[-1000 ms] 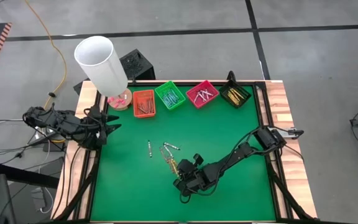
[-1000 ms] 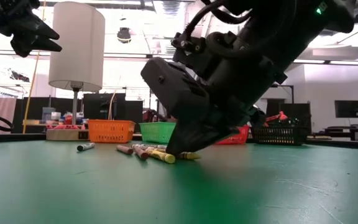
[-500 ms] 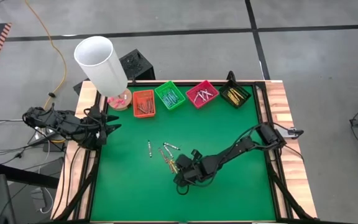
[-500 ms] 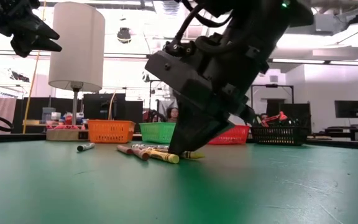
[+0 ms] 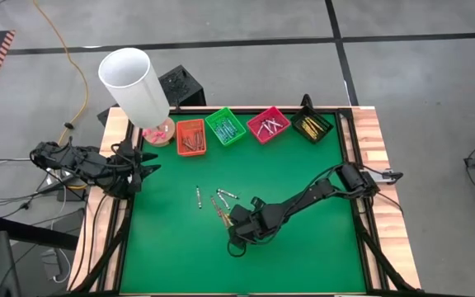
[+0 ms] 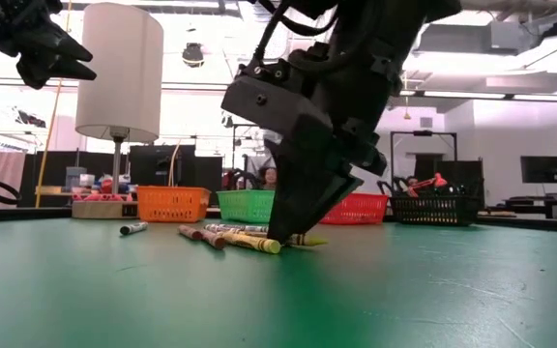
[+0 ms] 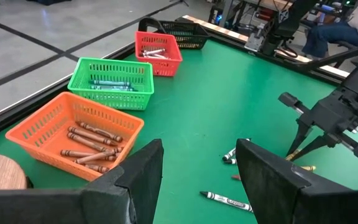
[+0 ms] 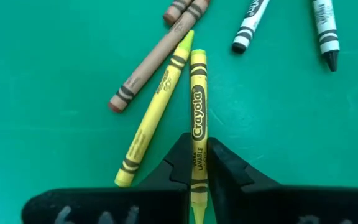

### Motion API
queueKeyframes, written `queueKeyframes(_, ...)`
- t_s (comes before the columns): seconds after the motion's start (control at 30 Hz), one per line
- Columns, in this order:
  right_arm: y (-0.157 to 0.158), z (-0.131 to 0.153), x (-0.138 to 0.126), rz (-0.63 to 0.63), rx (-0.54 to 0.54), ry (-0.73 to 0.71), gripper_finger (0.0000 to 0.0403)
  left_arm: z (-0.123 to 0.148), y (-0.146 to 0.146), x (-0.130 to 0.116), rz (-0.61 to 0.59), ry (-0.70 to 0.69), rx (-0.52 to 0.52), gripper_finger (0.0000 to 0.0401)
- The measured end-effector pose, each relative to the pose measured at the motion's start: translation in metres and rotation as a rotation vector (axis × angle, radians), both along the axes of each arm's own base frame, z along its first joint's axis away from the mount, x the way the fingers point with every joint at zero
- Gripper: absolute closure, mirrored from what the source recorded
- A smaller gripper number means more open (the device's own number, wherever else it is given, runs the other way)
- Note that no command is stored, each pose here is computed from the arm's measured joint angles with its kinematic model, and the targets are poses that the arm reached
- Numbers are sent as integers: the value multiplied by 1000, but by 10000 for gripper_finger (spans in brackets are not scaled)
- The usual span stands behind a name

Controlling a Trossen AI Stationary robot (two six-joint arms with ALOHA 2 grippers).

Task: Sort crayons
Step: Put the yellow/green crayon into the black bin

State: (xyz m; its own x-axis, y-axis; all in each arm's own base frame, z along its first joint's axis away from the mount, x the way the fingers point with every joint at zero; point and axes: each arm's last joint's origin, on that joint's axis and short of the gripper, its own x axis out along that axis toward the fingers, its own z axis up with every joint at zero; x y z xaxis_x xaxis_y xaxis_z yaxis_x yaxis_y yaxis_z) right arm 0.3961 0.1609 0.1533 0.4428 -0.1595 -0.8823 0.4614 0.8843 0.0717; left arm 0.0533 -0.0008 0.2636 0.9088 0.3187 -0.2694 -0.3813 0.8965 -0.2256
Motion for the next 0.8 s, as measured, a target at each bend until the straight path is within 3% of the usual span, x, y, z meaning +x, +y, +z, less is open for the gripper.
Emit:
queueKeyframes(0.13, -3, 5, 2, 6, 1, 31, 359, 0, 0, 0, 0, 0, 0, 209)
queueKeyframes(0.37, -10, 9, 1, -114, 20, 56, 395, 0, 0, 0, 0, 0, 0, 209)
queueKeyframes(0.6, -13, 11, 1, -127, 15, 49, 398, 0, 0, 0, -1, 0, 0, 209)
queueKeyframes(0.8, -20, 28, -6, -149, -70, 28, 399, 0, 0, 0, -1, 0, 0, 209)
